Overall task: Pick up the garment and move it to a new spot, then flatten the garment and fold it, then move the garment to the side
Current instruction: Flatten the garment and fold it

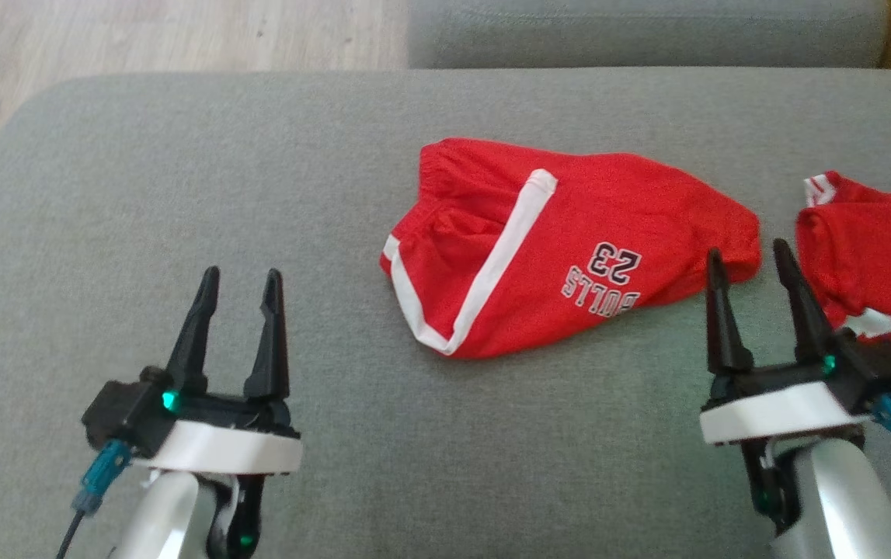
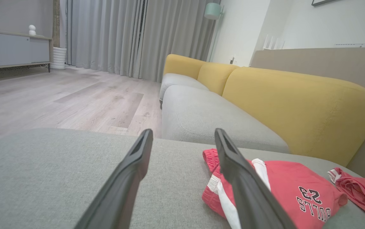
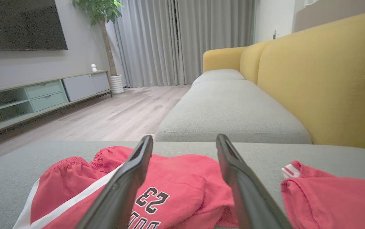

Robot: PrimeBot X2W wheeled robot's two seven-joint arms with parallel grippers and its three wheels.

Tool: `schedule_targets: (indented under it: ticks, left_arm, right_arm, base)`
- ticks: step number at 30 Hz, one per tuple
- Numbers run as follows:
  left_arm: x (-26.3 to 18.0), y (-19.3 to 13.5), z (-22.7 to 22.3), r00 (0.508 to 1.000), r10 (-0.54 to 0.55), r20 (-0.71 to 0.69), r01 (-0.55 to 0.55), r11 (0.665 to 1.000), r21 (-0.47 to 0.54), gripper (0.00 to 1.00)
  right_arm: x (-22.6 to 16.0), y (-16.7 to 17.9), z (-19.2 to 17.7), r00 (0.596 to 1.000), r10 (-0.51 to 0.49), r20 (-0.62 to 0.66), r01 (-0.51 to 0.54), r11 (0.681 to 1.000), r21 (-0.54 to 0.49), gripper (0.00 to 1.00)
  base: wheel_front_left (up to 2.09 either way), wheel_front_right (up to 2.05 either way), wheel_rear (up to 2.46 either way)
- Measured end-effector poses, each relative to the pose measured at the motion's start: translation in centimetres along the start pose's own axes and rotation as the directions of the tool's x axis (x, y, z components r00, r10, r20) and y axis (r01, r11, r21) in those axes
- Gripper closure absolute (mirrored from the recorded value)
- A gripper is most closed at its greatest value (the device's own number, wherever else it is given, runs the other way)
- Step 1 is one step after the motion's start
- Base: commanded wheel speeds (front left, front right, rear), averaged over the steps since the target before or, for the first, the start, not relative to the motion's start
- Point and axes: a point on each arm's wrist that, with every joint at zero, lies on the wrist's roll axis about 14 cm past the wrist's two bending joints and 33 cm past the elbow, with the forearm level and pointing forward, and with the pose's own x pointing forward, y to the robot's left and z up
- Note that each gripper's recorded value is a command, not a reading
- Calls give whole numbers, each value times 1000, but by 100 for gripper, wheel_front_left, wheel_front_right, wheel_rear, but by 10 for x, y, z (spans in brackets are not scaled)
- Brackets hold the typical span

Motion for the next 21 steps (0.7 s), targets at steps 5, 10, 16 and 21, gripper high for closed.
schedule_targets:
  ticks: [5,10,16,21]
  left_arm:
    - [0,2,-11,1000,17,-22,-18,999,-28,0]
    - [-5,11,-19,997,57,-44,-59,997,-42,0]
    - [-10,24,-22,993,102,-56,-105,994,-41,0]
    - [-12,31,-24,990,129,-64,-132,990,-40,0]
  right_arm:
    - [31,28,-21,988,98,-119,-105,993,-51,0]
    - [70,54,-51,937,169,-305,-199,977,-70,0]
    - [103,61,-69,891,188,-412,-240,968,-78,0]
    - [123,64,-91,844,195,-500,-275,957,-93,0]
  base:
    - [0,0,0]
    - [0,0,0]
    - [0,0,0]
    - [0,0,0]
